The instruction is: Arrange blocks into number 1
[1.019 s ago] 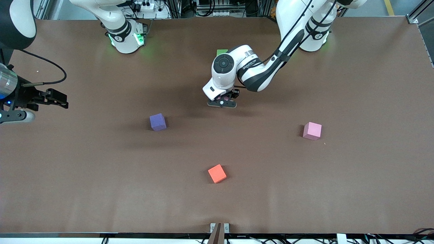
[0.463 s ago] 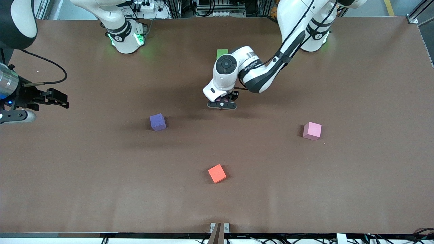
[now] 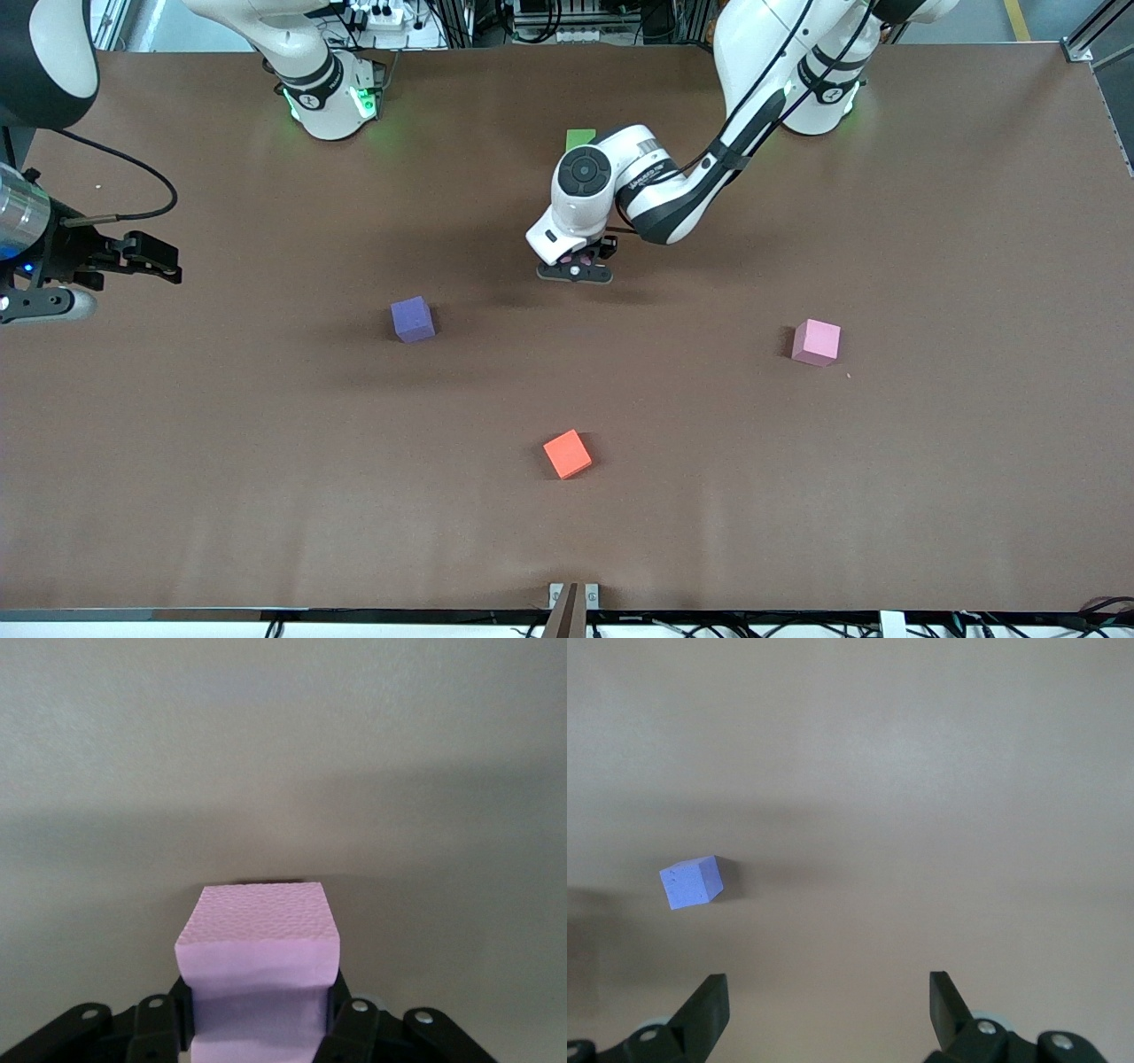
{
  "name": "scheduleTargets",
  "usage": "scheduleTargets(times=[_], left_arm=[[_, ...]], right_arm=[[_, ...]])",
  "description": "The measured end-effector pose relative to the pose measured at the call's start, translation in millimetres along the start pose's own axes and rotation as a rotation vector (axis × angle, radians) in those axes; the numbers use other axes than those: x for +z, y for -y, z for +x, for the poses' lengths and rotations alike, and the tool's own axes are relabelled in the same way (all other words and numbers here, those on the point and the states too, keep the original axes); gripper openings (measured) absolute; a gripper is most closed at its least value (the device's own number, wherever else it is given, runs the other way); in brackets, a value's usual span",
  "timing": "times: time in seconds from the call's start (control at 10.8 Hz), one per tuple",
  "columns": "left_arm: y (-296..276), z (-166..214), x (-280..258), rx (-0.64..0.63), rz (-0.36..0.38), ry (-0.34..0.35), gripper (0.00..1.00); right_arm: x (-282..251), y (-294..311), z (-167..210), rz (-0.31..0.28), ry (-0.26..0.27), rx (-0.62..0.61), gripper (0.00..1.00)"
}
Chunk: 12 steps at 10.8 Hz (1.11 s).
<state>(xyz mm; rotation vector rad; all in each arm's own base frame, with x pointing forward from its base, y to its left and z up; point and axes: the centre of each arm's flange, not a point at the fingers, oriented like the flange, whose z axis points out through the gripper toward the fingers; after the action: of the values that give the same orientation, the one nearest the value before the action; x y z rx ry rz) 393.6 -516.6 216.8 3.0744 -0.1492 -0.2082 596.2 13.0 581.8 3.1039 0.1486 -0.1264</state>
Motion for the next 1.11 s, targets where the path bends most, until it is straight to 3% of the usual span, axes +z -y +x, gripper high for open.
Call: scheduleTargets(times=[0.46,0.65,0.74,0.83,1.11], left_arm=[[-2.5,-5.6,14.2,0.005,0.007,0.019,0.57],[-0.5,-1.9,12.5,-0.001,0.001,0.014,0.76],[0.0,2.5,7.9,-0.006,-0.009,0.003,0.93],[0.3,9.2,-3.5,-0.014,-0.023,-0.016,1.00],[7.8,28.3,-91.0,-0.040,-0.063,-0.126,1.00]], right_arm=[[0.9,0.6,0.5,0.000,0.002,-0.001,1.00],[1.1,0.7,0.6,0.000,0.002,-0.001,1.00],[1.2,0.7,0.7,0.000,0.002,-0.001,1.00],[1.2,0.8,0.7,0.000,0.002,-0.001,1.00],[1.5,1.0,0.8,0.000,0.003,-0.002,1.00]])
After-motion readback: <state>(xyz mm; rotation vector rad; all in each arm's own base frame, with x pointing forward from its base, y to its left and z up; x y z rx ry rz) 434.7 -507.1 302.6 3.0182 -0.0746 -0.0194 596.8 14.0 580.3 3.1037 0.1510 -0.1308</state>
